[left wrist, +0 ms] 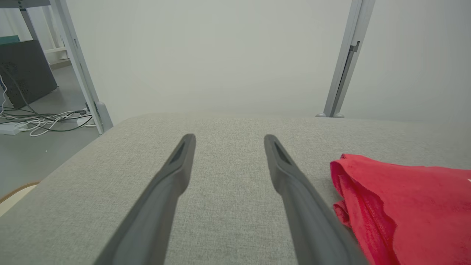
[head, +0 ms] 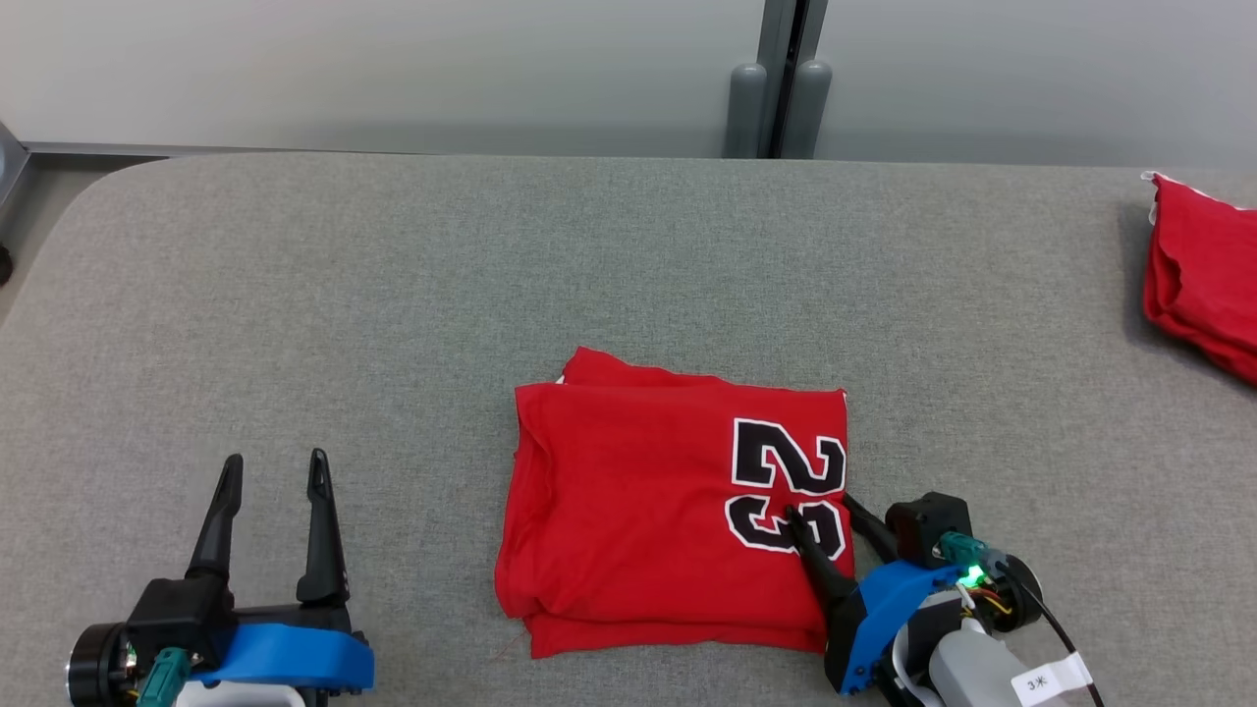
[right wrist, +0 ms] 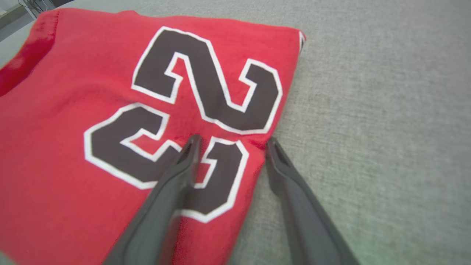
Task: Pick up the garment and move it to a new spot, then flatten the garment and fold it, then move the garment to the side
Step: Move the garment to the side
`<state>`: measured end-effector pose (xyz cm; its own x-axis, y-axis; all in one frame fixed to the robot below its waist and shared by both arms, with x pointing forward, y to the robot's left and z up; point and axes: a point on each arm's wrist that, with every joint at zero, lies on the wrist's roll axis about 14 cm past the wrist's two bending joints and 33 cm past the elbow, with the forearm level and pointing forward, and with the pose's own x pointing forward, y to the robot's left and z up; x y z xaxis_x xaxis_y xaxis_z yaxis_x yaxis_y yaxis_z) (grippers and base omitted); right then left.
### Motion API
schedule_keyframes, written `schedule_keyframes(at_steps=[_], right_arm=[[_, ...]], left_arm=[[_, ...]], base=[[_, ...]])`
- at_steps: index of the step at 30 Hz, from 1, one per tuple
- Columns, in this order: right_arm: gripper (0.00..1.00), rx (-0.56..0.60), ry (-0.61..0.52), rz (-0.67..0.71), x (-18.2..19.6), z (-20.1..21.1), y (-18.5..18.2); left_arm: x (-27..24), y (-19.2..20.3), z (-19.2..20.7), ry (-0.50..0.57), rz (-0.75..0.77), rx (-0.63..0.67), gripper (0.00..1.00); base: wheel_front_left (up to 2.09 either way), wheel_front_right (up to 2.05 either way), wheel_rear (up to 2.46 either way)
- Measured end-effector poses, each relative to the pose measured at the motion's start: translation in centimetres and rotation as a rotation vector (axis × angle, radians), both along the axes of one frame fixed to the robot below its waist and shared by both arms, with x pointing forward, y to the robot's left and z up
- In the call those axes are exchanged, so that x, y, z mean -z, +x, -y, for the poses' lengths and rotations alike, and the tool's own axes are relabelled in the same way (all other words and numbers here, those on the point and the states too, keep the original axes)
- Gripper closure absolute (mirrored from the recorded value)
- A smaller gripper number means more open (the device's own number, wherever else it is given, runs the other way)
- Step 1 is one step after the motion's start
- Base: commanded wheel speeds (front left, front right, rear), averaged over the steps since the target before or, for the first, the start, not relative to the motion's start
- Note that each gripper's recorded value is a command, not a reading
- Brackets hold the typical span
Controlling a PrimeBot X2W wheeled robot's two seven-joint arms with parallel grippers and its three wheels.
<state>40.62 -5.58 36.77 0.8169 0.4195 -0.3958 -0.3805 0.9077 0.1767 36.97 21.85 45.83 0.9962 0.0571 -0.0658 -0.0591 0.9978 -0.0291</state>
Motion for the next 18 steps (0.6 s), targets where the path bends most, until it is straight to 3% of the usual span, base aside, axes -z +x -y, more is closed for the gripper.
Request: schedule_keyframes(at_steps=[1,7,18], right_arm=[[1.0,-0.005,0.0,-0.002,0.0,-0.1,0.1],[1.0,-0.011,-0.002,0.035,-1.0,-0.3,1.5],[1.0,-0.043,-0.192,0.295,-7.2,3.0,10.8]], left_arm=[[0.0,0.2,0.0,0.0,0.002,0.001,0.0],[-0.3,0.7,0.2,-0.005,0.014,0.004,0.0],[-1.1,4.1,1.8,-0.015,0.059,0.053,0.0]], base=[[0.0,0.0,0.0],[0.0,0.0,0.0],[0.0,0.0,0.0]])
